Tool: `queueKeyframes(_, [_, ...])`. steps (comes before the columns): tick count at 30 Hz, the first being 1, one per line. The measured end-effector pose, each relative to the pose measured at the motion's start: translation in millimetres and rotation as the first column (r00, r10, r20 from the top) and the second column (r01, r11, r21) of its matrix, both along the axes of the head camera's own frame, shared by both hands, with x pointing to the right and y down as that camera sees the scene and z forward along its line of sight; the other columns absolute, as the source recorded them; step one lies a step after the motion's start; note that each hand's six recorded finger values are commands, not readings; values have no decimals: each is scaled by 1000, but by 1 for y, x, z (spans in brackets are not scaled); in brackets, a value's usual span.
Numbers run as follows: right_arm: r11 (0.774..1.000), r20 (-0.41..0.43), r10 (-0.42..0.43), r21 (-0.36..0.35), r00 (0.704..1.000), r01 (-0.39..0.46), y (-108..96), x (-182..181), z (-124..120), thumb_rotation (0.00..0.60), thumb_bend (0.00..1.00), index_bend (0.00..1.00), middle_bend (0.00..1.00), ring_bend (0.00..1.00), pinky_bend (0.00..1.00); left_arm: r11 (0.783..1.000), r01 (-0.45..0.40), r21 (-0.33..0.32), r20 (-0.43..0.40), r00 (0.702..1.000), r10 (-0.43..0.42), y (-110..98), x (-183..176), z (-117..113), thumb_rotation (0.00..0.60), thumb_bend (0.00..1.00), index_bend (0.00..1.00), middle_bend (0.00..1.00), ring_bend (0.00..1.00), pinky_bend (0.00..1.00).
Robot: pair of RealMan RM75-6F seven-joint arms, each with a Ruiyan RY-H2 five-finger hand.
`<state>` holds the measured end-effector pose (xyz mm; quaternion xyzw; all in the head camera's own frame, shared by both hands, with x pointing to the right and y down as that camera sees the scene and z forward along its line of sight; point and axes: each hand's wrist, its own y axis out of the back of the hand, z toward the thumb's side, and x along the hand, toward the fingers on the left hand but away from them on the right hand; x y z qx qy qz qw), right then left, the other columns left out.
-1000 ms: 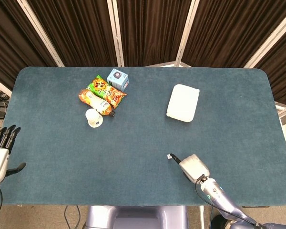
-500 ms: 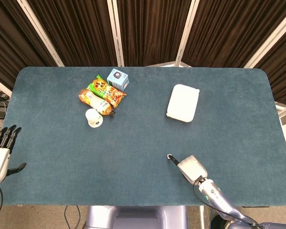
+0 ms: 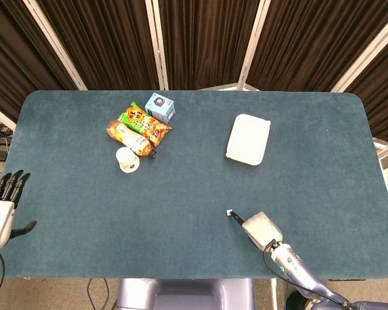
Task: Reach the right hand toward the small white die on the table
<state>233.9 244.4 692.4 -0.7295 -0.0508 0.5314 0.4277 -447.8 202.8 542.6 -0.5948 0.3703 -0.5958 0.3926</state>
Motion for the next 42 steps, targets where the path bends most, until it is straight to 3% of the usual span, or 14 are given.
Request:
queueKeyframes(9, [1000,3,-16,-3,1000,16,9,3,-4,600,482,86,901,792,1000,1000,-1,0,0,1000,1,0,0,0,600,0,0,0,0,0])
queueKeyframes(20, [998,64,-60,41,996,57,22,2,-25,600,468,87,901,790,977,1000,-2,-1,-1,1000,2,2,1,0,600,0,0,0,0,0])
queueKeyframes(21, [997,74,-60,49,995,56,22,1,-27,600,458,88,894,777,927,1000,-1,0,-1,1000,1,2,1,-1,600,0,0,0,0,0])
queueKeyframes(24, [995,123,-54,93,991,42,18,0,-38,600,384,89,795,666,657,1000,0,1,-5,1000,0,1,1,-1,600,0,0,0,0,0])
queueKeyframes(26, [991,160,-43,133,986,22,13,2,-49,600,199,90,606,456,390,1000,-1,2,-7,1000,1,1,1,-2,600,0,0,0,0,0])
queueKeyframes(28, [983,194,-27,181,981,-8,6,7,-61,600,15,55,225,110,88,1000,-2,4,-11,1000,2,1,2,-3,600,0,0,0,0,0])
queueKeyframes(29, [979,209,-18,203,978,-25,2,10,-66,600,0,36,122,40,32,1000,-3,6,-15,1000,3,1,2,-4,600,0,0,0,0,0])
queueKeyframes(30, [974,224,-7,223,975,-45,-2,15,-72,600,0,10,21,0,0,1000,-5,7,-17,1000,5,2,2,-5,600,0,0,0,0,0])
queueKeyframes(31, [966,242,13,248,970,-74,-7,23,-81,600,0,0,0,0,0,1000,-6,8,-20,1000,6,2,3,-5,600,0,0,0,0,0])
queueKeyframes(37, [917,220,112,353,969,-186,-28,78,-119,600,0,0,0,0,0,1000,-15,16,-37,999,15,3,5,-10,600,0,0,0,0,0])
queueKeyframes(42, [868,209,217,406,954,-287,-34,112,-133,600,0,0,0,0,0,1000,-13,28,-49,999,14,5,4,-16,600,0,0,0,0,0])
